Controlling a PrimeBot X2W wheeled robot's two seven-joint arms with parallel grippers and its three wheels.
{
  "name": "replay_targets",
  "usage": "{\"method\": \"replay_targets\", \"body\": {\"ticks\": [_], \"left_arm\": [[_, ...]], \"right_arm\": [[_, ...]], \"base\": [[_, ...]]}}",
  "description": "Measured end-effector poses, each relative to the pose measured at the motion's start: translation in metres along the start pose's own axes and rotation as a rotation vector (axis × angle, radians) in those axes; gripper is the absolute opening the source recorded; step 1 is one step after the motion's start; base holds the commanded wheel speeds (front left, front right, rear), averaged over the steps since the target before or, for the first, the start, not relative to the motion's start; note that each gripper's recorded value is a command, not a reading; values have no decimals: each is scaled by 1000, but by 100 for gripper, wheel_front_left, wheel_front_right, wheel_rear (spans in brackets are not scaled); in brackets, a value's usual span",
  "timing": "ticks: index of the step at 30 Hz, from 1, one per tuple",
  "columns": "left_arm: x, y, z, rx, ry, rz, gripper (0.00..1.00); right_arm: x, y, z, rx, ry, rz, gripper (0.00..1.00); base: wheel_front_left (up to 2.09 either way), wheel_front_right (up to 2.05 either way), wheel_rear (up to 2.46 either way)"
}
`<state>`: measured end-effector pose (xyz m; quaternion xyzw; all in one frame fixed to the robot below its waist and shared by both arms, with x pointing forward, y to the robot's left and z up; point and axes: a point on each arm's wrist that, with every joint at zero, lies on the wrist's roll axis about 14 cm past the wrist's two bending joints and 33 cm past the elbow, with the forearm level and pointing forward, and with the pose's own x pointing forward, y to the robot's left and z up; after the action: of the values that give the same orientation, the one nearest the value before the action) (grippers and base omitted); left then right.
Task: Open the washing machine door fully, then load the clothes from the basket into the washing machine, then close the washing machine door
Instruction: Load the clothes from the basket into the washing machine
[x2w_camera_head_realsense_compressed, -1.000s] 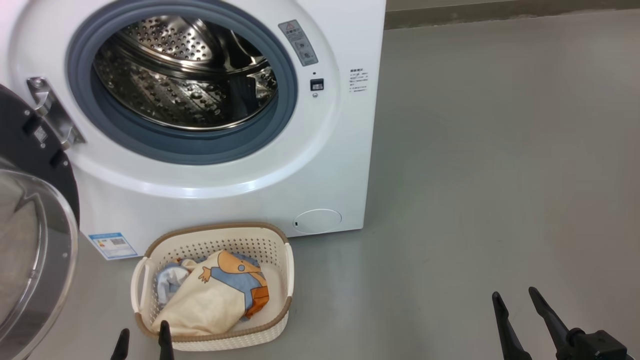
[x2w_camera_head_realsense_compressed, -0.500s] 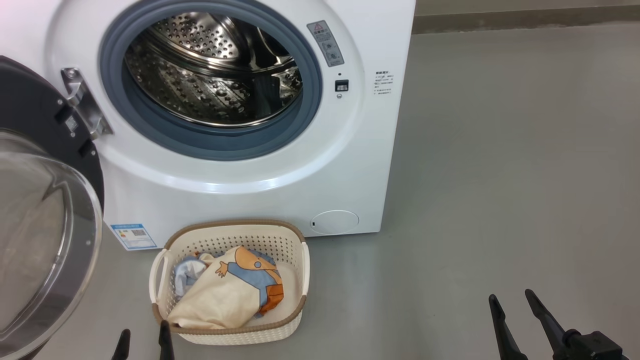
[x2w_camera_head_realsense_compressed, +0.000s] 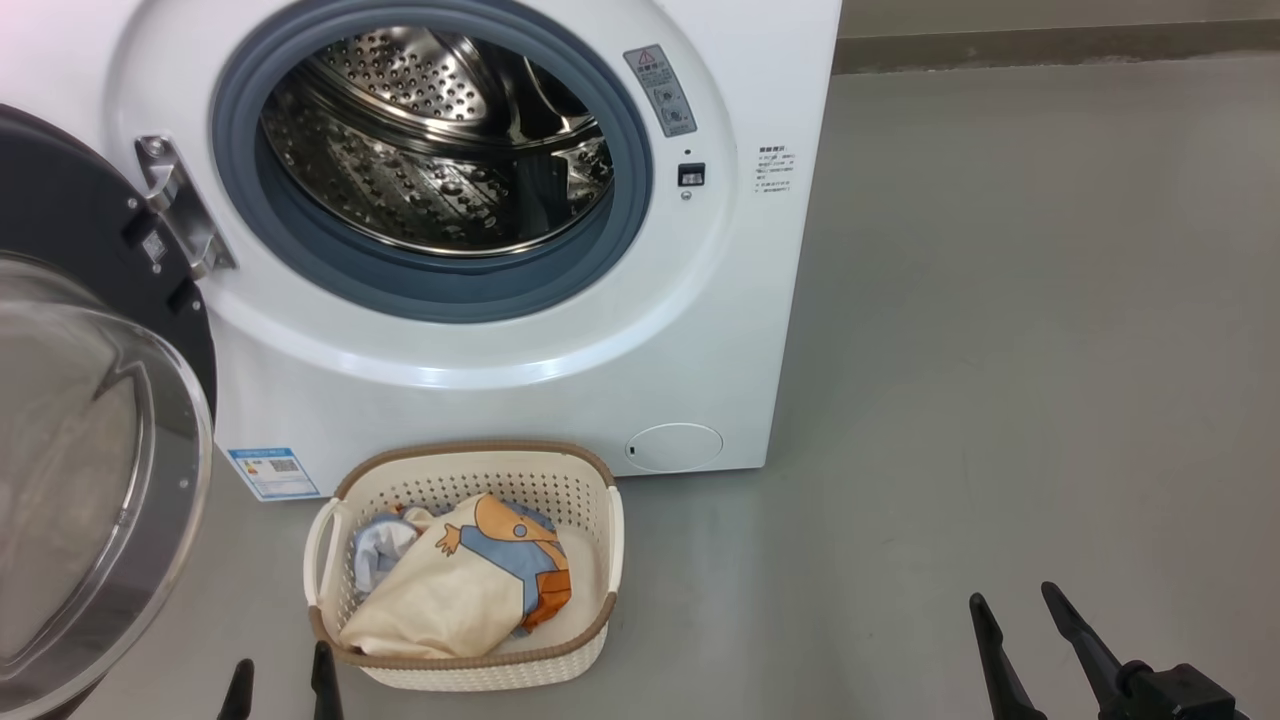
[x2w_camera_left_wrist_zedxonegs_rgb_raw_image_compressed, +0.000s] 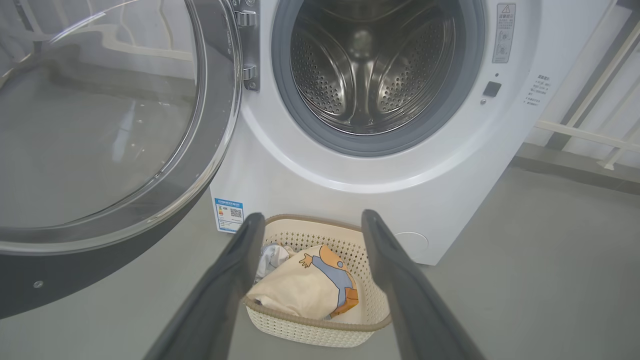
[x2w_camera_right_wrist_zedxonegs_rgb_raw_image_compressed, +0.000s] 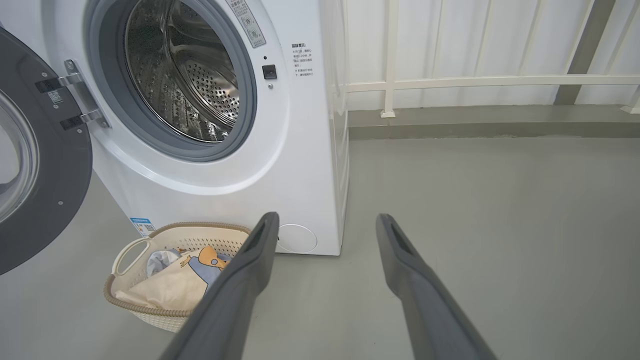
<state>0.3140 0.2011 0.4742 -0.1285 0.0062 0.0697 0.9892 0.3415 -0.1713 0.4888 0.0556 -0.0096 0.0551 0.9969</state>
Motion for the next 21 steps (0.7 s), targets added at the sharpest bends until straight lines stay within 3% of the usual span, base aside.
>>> {"method": "replay_targets", "body": {"ticks": [9,21], "left_arm": [[1,-1,-5,14,15,-7,100],[1,0,-7,16,24,-4,100]], "right_arm": [[-1,-1,-1,0,4,-5,100],[-1,-2,-3,1,10,-8,100]], "base": [[20,-20,0],[107,-110,3]]}}
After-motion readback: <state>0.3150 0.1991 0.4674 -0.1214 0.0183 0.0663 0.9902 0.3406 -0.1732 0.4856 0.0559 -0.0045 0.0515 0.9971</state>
